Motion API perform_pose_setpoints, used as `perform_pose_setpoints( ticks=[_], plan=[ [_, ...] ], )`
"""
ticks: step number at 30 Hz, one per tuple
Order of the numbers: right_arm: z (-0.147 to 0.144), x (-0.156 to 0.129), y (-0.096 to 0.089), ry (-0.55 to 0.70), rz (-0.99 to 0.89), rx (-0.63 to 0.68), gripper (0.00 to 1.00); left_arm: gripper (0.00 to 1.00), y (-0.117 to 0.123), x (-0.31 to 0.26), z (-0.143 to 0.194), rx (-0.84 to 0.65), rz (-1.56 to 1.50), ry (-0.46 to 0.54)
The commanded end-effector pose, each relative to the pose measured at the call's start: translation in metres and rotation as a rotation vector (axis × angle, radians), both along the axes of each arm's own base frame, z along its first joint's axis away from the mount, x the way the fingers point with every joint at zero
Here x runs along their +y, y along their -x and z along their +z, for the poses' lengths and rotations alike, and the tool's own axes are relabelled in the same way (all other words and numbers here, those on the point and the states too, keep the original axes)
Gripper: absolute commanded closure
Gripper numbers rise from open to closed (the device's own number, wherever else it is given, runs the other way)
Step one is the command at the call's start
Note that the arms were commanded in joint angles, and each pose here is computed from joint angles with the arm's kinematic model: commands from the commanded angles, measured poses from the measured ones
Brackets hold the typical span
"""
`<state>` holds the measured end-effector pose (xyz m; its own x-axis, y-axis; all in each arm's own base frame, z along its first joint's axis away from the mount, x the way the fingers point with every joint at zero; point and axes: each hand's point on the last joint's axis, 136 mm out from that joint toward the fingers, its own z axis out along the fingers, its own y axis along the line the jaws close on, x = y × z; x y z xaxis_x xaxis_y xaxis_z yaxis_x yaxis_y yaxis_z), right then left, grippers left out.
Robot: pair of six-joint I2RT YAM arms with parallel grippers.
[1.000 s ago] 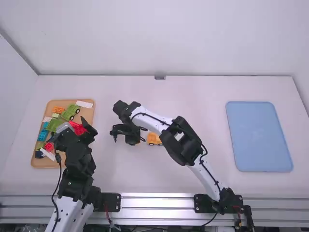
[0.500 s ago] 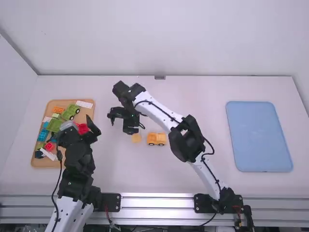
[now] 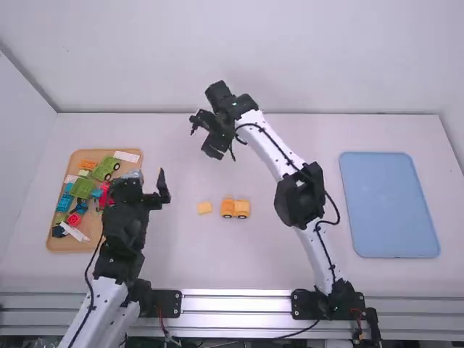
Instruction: Assemble lego blocks to make yellow taxi
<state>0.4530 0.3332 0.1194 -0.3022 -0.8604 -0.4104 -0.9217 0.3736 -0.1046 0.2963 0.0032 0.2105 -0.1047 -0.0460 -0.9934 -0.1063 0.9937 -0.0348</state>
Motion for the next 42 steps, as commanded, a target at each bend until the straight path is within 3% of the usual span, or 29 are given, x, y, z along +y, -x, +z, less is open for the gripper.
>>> perform_pose_setpoints(
  ticks=[1,6,9,14,19,24,26,28,35,37,39,42],
  plan=[
    [-0.002,0.008,0.003,-0.063,0.014,0.035,0.02,0.01,-0.01,-0.029,-0.017,0.051,-0.179,-0.096],
    [-0.013,-0.014,-0.027,-0.018,-0.138,-0.03,0.02,0.01,-0.034,-0.053,-0.034,0.144,-0.323,-0.179],
    [-0.017,-0.019,-0.033,-0.009,-0.153,-0.048,0.02,0.01,-0.052,-0.072,-0.051,0.273,-0.464,-0.267],
    [-0.01,-0.036,-0.041,-0.032,-0.193,-0.031,0.02,0.01,-0.081,-0.097,-0.072,0.409,-0.646,-0.322],
    [0.005,-0.043,-0.042,-0.144,-0.165,0.02,0.02,0.05,-0.084,-0.133,-0.085,0.417,-0.94,-0.384],
    [0.013,-0.055,-0.055,-0.078,-0.245,-0.062,0.02,0.1,-0.095,-0.137,-0.086,0.414,-0.958,-0.38],
    [0.012,-0.057,-0.055,-0.034,-0.273,-0.088,0.02,0.1,-0.097,-0.134,-0.085,0.413,-0.941,-0.39],
    [0.013,-0.056,-0.052,0.004,-0.284,-0.108,0.02,0.01,-0.1,-0.131,-0.086,0.42,-0.917,-0.404],
    [0.013,-0.061,-0.045,0.022,-0.329,-0.08,0.02,0.01,-0.11,-0.112,-0.09,0.458,-0.802,-0.457],
    [0.011,-0.062,-0.042,0.03,-0.331,-0.065,0.02,0.01,-0.113,-0.107,-0.092,0.478,-0.759,-0.442],
    [0.002,-0.064,-0.037,0.049,-0.334,-0.045,0.02,0.01,-0.117,-0.102,-0.087,0.486,-0.692,-0.351],
    [-0.015,-0.064,-0.026,0.049,-0.342,-0.042,0.02,0.01,-0.11,-0.106,-0.079,0.438,-0.755,-0.339]
  ],
)
